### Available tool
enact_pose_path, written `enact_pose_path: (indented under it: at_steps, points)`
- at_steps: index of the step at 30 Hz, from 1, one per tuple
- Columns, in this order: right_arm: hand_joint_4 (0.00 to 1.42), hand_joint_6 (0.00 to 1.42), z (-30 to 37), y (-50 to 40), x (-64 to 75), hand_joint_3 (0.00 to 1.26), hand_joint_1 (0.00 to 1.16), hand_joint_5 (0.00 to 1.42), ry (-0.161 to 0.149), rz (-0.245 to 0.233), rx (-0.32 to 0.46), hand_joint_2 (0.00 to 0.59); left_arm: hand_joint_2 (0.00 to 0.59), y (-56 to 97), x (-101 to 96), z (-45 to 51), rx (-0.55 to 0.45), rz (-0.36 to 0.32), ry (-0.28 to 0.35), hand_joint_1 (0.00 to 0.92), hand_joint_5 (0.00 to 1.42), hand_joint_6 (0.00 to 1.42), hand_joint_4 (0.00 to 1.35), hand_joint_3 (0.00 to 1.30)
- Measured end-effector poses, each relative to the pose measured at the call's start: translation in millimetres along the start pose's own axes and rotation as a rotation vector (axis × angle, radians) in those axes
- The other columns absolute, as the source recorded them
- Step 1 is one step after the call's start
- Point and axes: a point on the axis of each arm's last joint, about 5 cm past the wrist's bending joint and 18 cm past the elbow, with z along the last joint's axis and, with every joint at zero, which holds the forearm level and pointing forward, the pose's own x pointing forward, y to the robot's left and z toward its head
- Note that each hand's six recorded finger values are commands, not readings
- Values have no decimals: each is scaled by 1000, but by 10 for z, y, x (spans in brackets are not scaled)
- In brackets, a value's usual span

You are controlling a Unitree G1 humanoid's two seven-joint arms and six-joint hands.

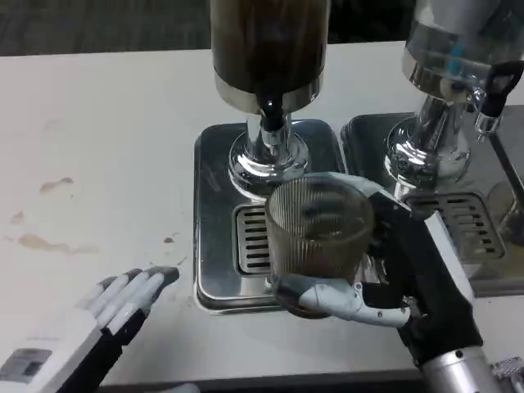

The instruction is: Grasp the cup under the faucet to collect the drink, then remove the cup.

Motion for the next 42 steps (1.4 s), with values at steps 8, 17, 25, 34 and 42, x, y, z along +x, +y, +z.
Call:
enact_pose_path:
  at_steps: [8,17,25,34,42]
  points:
    - [806,1368,31,-37,-38,771,1039,962,-7,25,-1,140,121,-6,0,10,20,19,7,0,0,0,0,0]
    - [817,1369,77,-83,-42,776,1035,965,-12,55,-8,138,121,-51,-18,105,30,48,17,0,0,0,0,0]
    - [817,1370,66,-105,-83,777,1032,973,4,51,-5,133,121,-93,-16,181,22,45,21,0,0,0,0,0]
    - [827,1370,88,-116,-93,784,1023,974,-4,49,-8,130,121,-91,-12,211,22,59,24,0,0,0,0,0]
    - [834,1370,77,-187,-103,790,1021,974,16,47,6,129,123,-88,-8,210,25,61,29,0,0,0,0,0]
